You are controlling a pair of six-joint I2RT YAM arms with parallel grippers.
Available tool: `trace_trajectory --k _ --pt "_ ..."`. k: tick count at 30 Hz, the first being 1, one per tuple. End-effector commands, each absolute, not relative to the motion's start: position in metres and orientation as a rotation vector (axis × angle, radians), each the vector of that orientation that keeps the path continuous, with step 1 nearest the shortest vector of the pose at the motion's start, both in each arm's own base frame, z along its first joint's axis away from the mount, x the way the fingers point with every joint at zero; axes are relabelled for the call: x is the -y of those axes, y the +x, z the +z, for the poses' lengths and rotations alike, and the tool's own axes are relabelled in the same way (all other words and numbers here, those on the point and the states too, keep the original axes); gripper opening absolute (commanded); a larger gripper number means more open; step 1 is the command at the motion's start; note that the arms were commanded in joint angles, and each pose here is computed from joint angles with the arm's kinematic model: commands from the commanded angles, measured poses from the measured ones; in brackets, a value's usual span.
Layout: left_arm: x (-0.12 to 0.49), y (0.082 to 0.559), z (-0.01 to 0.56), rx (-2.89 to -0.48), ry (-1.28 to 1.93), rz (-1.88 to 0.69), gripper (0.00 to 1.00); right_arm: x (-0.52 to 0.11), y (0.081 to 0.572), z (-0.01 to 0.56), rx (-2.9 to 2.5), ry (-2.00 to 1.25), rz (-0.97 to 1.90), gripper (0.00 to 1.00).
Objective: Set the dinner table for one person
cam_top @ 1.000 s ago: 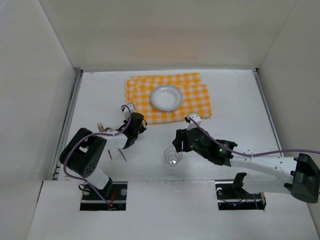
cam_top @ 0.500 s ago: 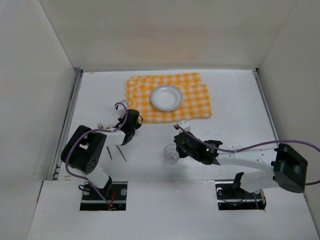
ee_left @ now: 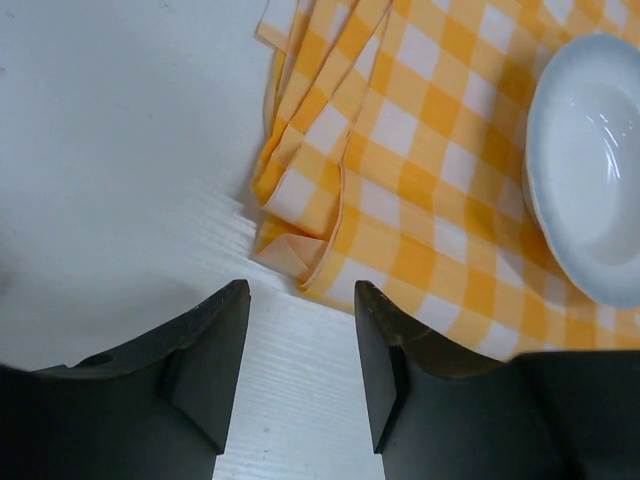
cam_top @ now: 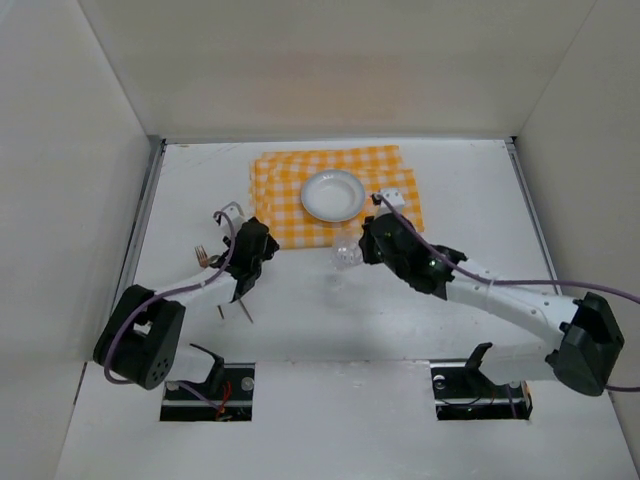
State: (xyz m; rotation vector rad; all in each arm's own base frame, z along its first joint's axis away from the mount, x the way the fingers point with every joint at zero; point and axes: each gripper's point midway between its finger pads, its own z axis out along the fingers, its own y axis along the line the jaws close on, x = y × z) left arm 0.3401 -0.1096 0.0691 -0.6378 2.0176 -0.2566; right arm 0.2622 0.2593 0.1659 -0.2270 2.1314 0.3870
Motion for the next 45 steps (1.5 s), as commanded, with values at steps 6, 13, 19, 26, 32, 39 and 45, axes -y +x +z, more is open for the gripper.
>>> trace_trajectory --k 6,13,19,26,32,39,45 --pt "0.112 0.369 0.051 -2.078 -0.688 -0.199 0.36 -0.212 0.405 0.235 -1.934 0.083 0.26 0.06" --pt "0.111 0.387 0.038 -2.094 -0.718 -0.18 0.15 -0.156 0.489 0.231 -1.925 0.266 0.148 0.06" --pt "0.098 0.398 0.032 -2.082 -0.76 -0.136 0.01 -0.135 0.536 0.205 -1.949 0.351 0.096 0.06" --pt "0.082 0.41 0.028 -2.074 -0.798 -0.099 0.0 -0.128 0.568 0.186 -1.989 0.371 0.055 0.06" --pt "0.08 0.403 0.027 -2.08 -0.796 -0.09 0.14 -0.126 0.578 0.17 -2.022 0.371 0.005 0.06" --pt "0.085 0.386 0.062 -2.015 -0.729 -0.098 0.39 -0.12 0.584 0.152 -2.079 0.371 -0.03 0.07" --pt "0.071 0.352 0.107 -1.924 -0.687 -0.059 0.43 -0.121 0.583 0.137 -2.115 0.356 -0.043 0.08"
